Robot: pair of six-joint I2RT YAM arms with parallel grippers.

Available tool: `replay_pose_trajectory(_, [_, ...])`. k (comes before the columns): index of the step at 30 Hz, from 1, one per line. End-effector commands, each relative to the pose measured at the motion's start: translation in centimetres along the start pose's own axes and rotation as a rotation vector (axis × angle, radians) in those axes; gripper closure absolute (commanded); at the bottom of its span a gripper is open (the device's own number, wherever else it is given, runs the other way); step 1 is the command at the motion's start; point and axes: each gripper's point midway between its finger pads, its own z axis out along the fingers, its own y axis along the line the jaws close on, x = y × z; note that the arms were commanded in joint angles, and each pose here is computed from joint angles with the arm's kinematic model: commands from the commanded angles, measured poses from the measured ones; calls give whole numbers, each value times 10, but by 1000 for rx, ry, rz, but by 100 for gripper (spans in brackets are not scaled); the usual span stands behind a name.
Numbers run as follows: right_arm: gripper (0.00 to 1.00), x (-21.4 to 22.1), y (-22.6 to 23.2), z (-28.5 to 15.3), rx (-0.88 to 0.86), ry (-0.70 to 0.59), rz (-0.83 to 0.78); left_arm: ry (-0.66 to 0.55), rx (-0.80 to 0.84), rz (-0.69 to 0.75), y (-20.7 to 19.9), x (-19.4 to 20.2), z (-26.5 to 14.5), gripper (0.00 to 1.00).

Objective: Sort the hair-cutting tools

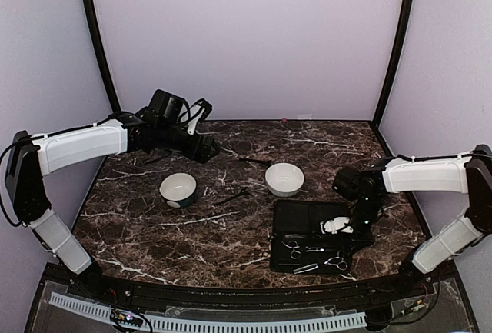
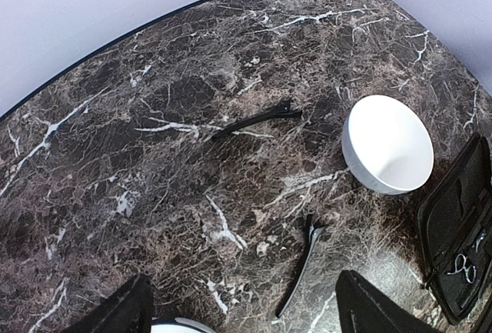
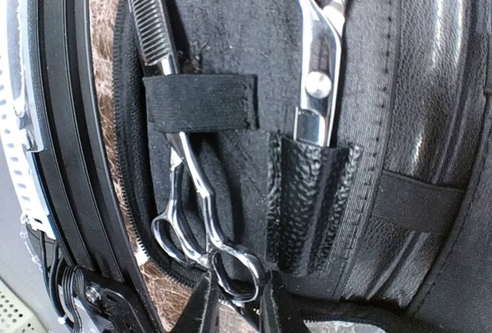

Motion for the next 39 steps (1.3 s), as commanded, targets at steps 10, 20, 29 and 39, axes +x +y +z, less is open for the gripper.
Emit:
replay_pose_trajectory(10, [84, 1, -9, -15, 118, -6, -21, -11, -3, 24, -2, -9, -6, 15])
replay_pose_trajectory(20, [72, -14, -22, -15, 171, -54, -5, -6, 14, 46, -15, -7, -5, 15])
replay_pose_trajectory(29, [72, -23, 2, -10, 148, -69, -130, -1, 21, 49, -17, -5, -3, 15])
replay_pose_trajectory(39, [73, -39, 7, 9, 132, -62, -159, 0, 22, 54, -18, -5, -3, 15])
